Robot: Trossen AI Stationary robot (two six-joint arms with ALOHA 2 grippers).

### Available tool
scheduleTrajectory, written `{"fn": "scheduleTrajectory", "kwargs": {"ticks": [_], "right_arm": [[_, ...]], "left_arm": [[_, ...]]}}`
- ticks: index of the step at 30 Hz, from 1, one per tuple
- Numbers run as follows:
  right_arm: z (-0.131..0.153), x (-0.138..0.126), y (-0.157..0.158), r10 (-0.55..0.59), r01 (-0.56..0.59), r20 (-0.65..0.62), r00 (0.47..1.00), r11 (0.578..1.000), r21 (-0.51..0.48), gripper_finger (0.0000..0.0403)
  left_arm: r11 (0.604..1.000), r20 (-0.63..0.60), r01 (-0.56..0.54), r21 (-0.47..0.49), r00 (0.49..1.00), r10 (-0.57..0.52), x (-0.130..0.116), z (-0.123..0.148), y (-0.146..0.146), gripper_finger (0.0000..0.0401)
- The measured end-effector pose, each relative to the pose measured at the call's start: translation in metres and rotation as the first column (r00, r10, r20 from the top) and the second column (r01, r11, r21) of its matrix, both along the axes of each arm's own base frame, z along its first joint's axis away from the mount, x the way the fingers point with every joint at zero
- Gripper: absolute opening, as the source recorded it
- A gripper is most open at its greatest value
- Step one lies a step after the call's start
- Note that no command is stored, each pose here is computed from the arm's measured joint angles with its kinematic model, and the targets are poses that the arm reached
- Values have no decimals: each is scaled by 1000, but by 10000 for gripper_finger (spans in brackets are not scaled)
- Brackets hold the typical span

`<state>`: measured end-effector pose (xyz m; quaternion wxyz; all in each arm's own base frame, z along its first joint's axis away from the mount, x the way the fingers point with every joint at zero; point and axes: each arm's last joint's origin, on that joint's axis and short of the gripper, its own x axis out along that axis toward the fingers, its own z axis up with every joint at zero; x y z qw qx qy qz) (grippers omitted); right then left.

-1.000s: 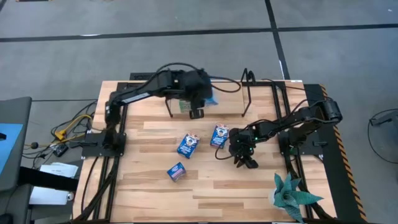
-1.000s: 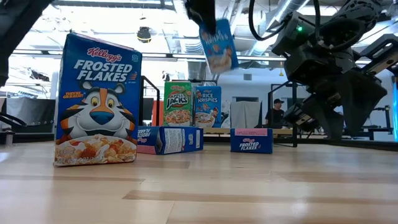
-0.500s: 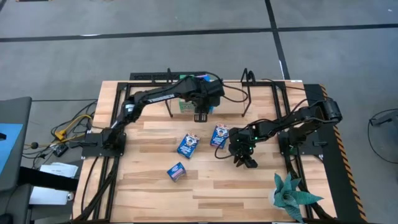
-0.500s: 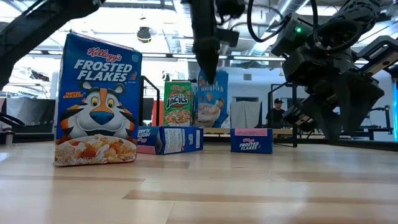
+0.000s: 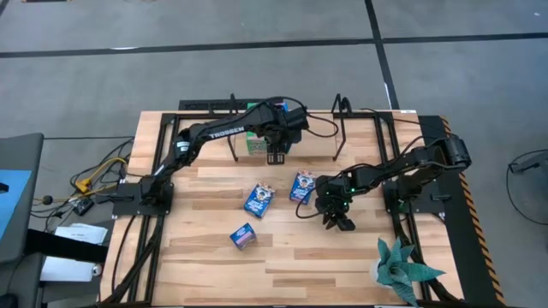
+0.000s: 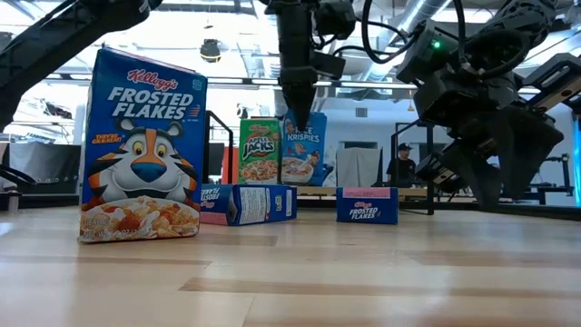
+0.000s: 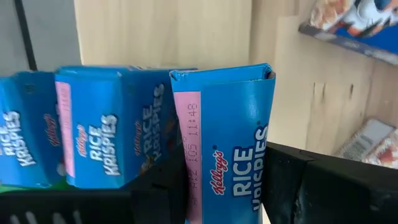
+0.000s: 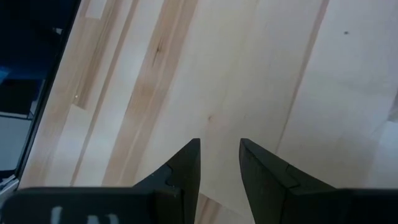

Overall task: Stack cereal on shelf
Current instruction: Put the light blue cereal box on the shelf aligned with the other light blue cereal box

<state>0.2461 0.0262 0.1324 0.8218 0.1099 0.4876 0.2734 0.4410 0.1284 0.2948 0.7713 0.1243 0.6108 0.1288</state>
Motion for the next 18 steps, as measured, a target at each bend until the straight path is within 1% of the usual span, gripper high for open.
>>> {"fn": "scheduleTrajectory", "kwargs": {"ticks": [4,13,18], "right_arm": [[0,0,0,1,-1,1,1000,1000,-1,136],[0,0,0,2,-2,-1,1000,1000,-1,136],[0,0,0,3,-3,-3,1000,1000,-1,136]], "left_arm": [[1000,32,-10,5,999,9,3,1,1,135],[1000,27,-3,-18,1000,4,2,0,0,135],[1000,23,-6,-8,1000,6,2,0,0,135]]}}
